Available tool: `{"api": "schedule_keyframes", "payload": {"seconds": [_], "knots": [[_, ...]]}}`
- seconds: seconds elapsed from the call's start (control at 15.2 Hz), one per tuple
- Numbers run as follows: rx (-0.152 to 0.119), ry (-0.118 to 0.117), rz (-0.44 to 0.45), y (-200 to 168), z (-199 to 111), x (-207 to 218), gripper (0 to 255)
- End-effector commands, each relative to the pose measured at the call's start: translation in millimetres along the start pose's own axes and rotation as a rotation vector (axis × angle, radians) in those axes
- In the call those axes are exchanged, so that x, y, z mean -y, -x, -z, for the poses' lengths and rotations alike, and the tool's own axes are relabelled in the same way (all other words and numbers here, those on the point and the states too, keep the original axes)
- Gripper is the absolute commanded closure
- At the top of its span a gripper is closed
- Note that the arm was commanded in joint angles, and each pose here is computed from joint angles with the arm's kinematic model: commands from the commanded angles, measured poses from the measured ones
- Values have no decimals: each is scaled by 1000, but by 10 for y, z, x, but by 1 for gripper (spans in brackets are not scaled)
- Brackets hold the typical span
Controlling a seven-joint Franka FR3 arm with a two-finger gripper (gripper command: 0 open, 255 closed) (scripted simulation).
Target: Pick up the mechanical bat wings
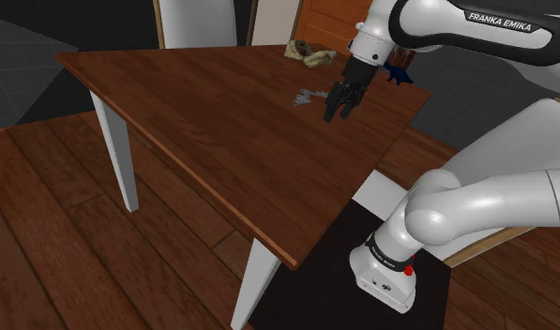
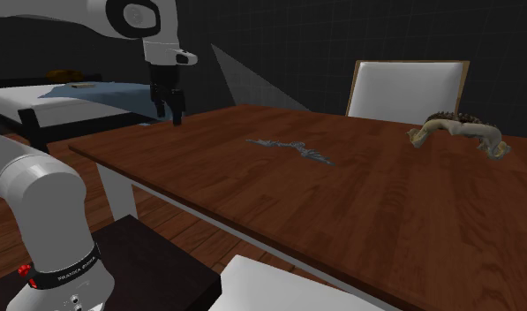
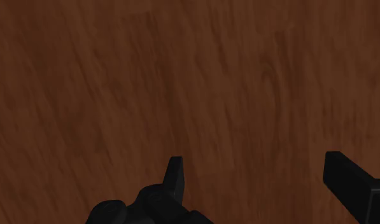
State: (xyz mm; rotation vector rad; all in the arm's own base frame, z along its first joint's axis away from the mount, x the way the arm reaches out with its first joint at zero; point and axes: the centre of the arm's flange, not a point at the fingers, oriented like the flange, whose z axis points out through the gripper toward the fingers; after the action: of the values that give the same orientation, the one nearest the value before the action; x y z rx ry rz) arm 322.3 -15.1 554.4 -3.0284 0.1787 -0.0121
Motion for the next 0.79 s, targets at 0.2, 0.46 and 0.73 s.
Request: {"api": "schedule_keyframes", "payload": {"seconds": [0.2,0.46,0.73], "knots": [[-2,10,-76,-366,-40,-125,0],[-4,24,-177,-836,-89,-334,0],[-7,38,-278,-1284,-134,-590,0]]}}
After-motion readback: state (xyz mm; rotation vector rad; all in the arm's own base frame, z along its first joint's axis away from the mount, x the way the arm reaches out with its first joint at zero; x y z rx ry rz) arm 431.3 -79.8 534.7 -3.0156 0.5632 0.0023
